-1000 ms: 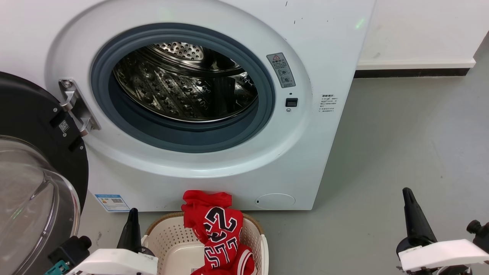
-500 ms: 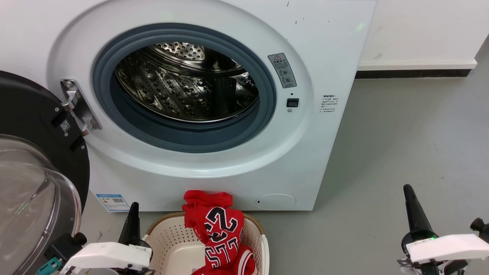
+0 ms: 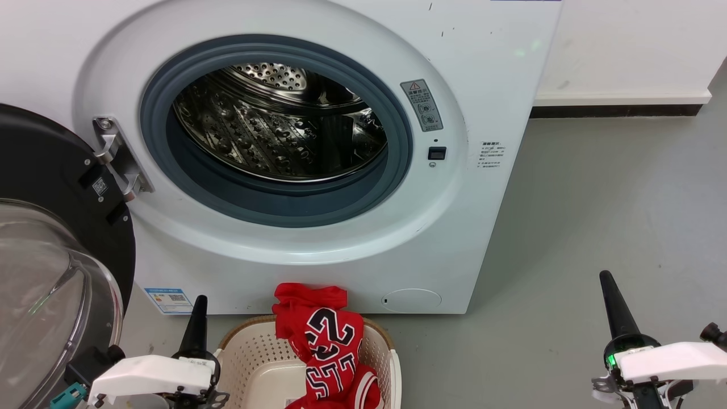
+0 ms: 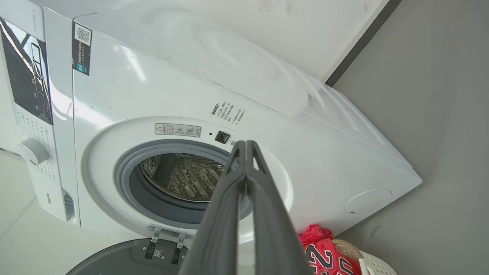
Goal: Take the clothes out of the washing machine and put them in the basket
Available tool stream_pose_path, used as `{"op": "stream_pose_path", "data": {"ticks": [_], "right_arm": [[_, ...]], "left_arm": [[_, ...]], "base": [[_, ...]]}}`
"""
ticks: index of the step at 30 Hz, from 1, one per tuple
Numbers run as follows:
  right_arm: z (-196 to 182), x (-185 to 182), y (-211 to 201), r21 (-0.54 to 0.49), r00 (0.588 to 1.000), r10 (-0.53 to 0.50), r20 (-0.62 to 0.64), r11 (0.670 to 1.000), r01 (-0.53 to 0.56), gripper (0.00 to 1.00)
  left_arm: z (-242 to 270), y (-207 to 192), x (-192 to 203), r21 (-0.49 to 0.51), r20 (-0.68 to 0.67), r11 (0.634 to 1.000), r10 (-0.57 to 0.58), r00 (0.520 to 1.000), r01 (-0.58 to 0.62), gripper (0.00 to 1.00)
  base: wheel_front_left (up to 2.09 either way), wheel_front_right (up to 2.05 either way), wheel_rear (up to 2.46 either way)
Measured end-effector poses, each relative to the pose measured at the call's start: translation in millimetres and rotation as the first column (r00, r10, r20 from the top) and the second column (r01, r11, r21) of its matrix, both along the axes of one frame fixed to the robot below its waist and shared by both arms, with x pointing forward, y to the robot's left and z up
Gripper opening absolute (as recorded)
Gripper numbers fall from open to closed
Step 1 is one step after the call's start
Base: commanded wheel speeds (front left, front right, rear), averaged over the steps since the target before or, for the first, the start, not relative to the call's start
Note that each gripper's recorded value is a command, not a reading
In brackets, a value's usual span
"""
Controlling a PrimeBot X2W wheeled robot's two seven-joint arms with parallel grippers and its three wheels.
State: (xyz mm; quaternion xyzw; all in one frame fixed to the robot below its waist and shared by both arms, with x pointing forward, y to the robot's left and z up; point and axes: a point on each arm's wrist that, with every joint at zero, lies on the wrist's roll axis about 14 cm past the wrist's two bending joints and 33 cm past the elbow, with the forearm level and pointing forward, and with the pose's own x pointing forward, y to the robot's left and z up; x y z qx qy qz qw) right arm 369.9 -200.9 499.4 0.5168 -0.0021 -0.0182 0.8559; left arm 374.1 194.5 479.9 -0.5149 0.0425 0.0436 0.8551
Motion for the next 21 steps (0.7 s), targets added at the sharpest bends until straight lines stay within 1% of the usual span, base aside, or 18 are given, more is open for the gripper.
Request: {"op": "stream_pose_path", "data": {"ticks": [5,21], "right_arm": [[-1,2,0,0.073,1.000,0.002,-0.005,0.997,-0.001,0.00],[1,8,-1,0.223,1.000,0.008,0.000,0.975,-0.007,0.00]], "left_arm": [[3,0,3,-0.076,0.014,0.997,-0.001,1.000,0.002,0.00],[11,1,7,-0.227,0.045,0.974,0.006,0.999,0.005,0.00]], "base": [[0.00,0.00,0.00],[0.00,0.00,0.00]]}}
